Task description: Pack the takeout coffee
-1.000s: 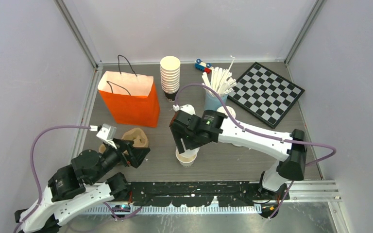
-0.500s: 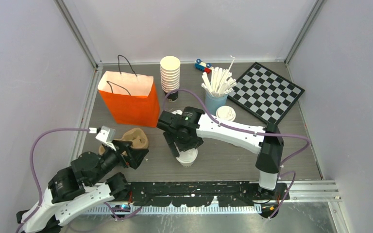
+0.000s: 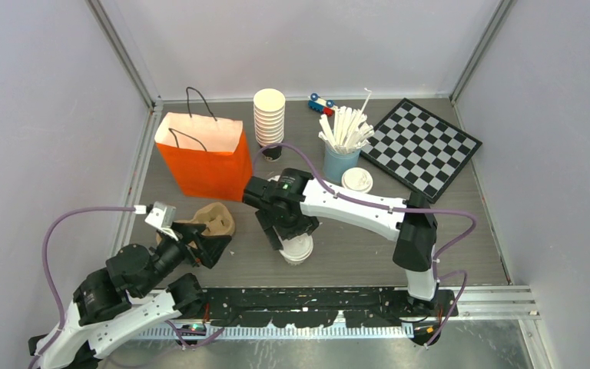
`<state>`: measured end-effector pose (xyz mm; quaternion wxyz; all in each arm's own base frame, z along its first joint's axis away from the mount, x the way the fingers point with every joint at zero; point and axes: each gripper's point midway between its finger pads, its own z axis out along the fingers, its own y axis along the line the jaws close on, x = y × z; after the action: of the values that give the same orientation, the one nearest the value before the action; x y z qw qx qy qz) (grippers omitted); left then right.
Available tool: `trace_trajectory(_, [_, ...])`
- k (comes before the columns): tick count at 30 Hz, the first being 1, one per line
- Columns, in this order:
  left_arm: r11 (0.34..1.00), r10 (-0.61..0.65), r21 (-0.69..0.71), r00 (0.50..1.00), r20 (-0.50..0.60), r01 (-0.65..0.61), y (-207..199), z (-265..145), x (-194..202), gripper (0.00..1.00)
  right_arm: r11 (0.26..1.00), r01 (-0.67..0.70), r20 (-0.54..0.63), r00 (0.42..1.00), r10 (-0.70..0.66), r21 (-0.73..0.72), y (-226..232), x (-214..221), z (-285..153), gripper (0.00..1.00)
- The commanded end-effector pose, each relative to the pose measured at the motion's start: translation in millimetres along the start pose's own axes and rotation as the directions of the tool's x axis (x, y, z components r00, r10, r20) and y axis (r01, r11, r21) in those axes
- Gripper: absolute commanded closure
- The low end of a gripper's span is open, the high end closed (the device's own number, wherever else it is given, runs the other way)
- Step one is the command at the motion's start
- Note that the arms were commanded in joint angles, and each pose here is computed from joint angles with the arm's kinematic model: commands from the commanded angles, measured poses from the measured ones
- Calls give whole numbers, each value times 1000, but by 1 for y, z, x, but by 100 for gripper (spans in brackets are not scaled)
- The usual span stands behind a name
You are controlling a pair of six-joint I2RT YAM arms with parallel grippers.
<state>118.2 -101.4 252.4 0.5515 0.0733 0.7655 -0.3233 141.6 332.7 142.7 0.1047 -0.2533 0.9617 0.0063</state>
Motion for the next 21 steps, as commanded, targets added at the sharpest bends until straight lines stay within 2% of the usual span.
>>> trace_trajectory(1, [1000, 10, -14, 1000, 20, -9, 3, 1, -4, 8, 1000, 14, 21, 1000, -14, -9, 0, -6, -15, 21])
trace_trajectory(8, [1000, 7, -12, 1000, 26, -7, 3, 0, -4, 8, 1000, 16, 25, 1000, -16, -10, -3, -6, -26, 21])
trace_trajectory(21, [1000, 7, -14, 999, 31, -6, 4, 0, -4, 8, 998, 58, -38, 998, -59, -19, 6, -2, 1, 20])
